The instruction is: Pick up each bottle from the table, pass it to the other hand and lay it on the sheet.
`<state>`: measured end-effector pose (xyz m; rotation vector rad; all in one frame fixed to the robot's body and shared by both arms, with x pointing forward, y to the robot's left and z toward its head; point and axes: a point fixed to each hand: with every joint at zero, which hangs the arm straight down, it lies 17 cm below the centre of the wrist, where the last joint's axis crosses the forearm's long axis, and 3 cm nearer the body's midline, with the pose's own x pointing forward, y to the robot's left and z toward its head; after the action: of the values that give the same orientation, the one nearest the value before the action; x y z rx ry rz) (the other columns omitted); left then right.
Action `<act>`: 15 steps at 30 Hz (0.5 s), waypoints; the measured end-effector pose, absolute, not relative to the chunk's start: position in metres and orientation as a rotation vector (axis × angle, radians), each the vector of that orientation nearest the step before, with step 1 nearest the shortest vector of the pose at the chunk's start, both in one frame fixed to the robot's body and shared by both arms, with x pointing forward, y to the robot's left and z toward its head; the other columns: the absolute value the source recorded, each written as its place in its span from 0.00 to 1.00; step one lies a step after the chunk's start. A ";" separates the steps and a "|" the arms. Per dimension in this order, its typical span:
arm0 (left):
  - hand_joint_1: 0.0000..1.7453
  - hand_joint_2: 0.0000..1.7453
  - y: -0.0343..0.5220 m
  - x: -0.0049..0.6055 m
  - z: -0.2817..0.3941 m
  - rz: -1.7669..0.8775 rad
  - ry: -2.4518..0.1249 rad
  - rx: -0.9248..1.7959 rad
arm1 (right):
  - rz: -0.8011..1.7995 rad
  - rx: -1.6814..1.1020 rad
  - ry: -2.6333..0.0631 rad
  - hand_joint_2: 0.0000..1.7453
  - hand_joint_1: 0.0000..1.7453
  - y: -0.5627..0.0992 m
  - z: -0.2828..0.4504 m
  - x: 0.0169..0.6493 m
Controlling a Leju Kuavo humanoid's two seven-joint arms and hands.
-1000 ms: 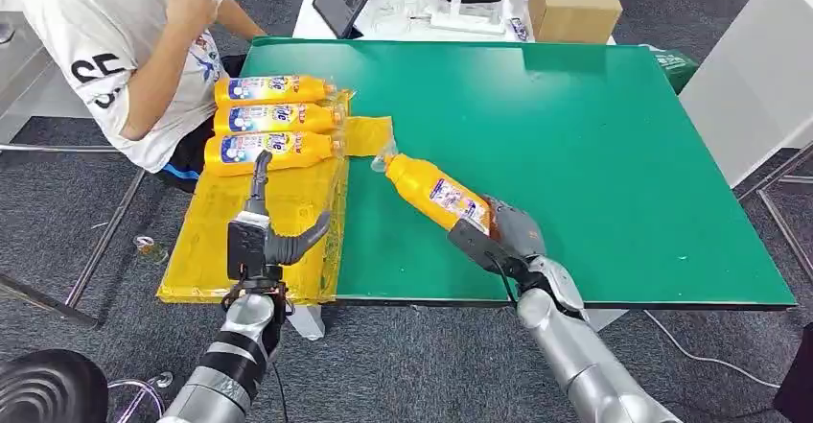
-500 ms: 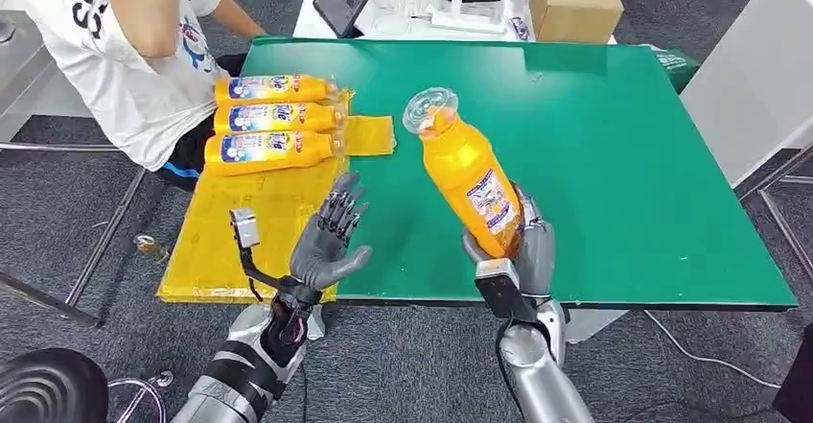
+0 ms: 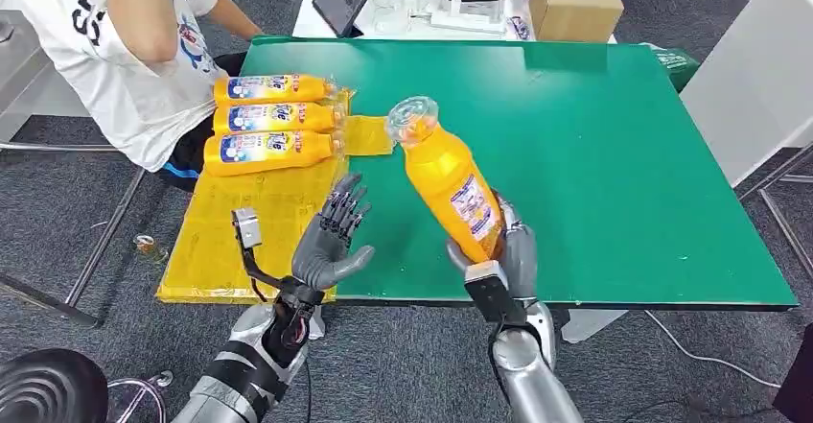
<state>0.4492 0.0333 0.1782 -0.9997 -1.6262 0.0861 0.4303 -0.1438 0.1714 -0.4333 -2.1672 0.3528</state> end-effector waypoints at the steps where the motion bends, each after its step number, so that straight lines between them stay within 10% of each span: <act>1: 0.00 1.00 0.032 0.448 0.179 0.081 -1.626 -1.004 | 0.366 -0.406 -2.155 1.00 1.00 -0.136 0.166 0.429; 15: 0.00 1.00 0.021 0.444 0.184 0.047 -1.626 -1.028 | 0.446 -0.070 -1.958 1.00 1.00 -0.033 0.091 0.394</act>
<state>0.4439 0.0209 0.1839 -1.0283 -1.6262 0.0472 0.3945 -0.0328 0.0913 -0.0697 -1.9577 0.4458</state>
